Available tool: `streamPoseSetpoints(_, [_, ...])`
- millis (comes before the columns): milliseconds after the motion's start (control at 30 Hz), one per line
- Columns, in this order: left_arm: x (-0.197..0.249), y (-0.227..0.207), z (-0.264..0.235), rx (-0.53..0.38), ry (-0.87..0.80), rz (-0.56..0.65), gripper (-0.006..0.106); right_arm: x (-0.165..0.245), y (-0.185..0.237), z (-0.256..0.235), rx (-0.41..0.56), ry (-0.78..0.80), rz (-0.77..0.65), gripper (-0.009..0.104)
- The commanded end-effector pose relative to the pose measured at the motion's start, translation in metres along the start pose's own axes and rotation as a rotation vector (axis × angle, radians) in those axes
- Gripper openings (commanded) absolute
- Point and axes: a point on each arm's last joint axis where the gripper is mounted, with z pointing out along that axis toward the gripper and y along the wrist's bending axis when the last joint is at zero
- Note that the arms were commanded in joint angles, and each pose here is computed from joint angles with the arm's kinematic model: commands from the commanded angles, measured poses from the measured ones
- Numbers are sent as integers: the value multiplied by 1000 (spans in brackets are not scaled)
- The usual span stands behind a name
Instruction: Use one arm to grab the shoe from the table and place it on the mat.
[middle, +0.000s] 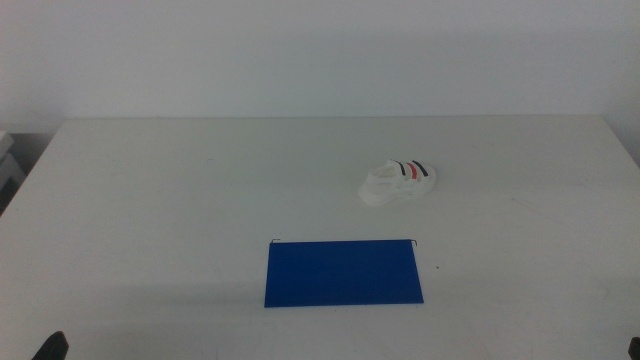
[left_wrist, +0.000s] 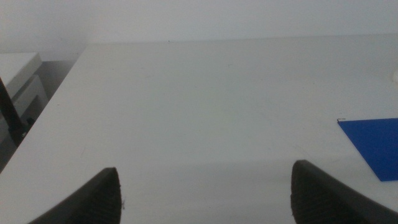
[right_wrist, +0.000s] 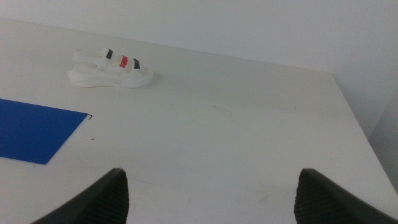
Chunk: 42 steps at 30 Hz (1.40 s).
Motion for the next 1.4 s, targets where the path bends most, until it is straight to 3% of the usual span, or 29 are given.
streamPoseSetpoints(0, [-6,0,-1,1,-87,-11,94,-6,0,-2,-1,-92,-10,92])
streamPoseSetpoints(200, [-6,0,-1,1,-87,-11,94,-7,1,-2,-5,-95,6,92])
streamPoseSetpoints(600, [-6,0,-1,1,-87,-11,94,-91,-7,2,6,11,0,92])
streamPoseSetpoints(867, [-6,0,-1,1,-87,-11,94,-147,-8,46,-13,103,20,92])
streamPoseSetpoints(1100, [-6,0,-1,1,-87,-11,94,-187,9,94,-110,161,10,92])
streamPoseSetpoints(1367, [-6,0,-1,1,-87,-11,94,-218,35,162,-158,358,42,92])
